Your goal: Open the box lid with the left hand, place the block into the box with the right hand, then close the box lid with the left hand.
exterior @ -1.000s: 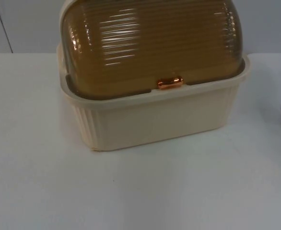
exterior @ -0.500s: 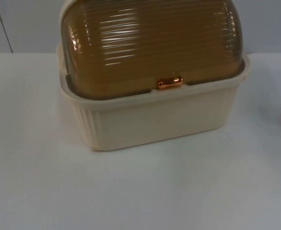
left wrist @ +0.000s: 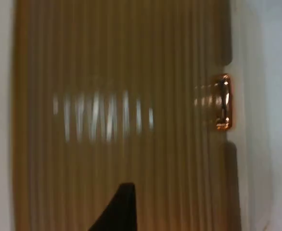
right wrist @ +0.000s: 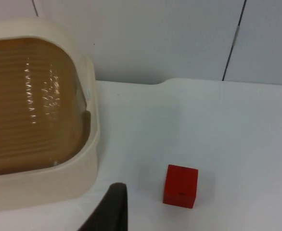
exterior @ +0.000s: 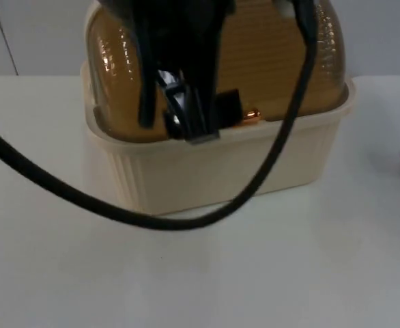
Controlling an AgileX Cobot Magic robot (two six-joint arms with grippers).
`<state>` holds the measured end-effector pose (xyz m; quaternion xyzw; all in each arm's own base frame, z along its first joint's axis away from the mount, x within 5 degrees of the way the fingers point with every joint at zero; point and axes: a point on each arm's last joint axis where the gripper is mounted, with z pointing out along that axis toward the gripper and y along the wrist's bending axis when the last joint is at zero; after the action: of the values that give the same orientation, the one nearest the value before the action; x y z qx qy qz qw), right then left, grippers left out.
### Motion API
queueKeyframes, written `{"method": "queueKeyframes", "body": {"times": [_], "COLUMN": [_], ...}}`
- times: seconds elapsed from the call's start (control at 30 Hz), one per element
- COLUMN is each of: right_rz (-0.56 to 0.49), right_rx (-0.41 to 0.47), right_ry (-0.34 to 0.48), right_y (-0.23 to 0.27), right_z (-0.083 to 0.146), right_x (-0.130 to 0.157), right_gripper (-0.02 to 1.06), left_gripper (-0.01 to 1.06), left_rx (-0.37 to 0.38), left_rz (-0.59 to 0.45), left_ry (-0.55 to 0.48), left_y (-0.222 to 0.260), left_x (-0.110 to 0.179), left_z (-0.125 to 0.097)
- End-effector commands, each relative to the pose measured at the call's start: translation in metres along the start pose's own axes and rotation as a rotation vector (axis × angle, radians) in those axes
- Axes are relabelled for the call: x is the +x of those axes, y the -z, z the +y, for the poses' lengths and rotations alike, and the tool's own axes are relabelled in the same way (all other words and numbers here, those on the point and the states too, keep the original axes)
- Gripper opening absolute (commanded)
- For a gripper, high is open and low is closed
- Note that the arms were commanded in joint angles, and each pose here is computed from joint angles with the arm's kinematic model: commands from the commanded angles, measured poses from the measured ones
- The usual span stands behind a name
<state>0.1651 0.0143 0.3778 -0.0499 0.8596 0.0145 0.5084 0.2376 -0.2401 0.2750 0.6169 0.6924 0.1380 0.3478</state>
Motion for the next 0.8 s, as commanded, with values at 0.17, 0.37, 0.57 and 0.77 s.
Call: {"method": "queueKeyframes", "body": {"times": [0.17,0.37,0.57,0.77], "right_rz": [-0.020,-0.005,-0.014,-0.016], "right_rx": [0.027,0.064,0.063,0.065], "right_ry": [0.048,0.092,0.093,0.095], "right_y": [0.002,0.002,0.002,0.002], "right_z": [-0.002,-0.005,-0.005,-0.006], "right_x": [-0.003,-0.002,-0.003,-0.003], "right_gripper": [1.05,1.05,1.05,1.05], "left_gripper": [1.03,1.00,0.90,0.49], "left_rx": [-0.143,-0.297,-0.258,-0.229], "left_rz": [0.012,-0.166,-0.140,-0.102], "left_ry": [-0.088,-0.125,-0.106,-0.106], "left_y": [-0.034,-0.044,-0.058,-0.075], "left_x": [-0.020,-0.017,-0.012,-0.008], "left_z": [-0.026,-0.044,-0.053,-0.063]}}
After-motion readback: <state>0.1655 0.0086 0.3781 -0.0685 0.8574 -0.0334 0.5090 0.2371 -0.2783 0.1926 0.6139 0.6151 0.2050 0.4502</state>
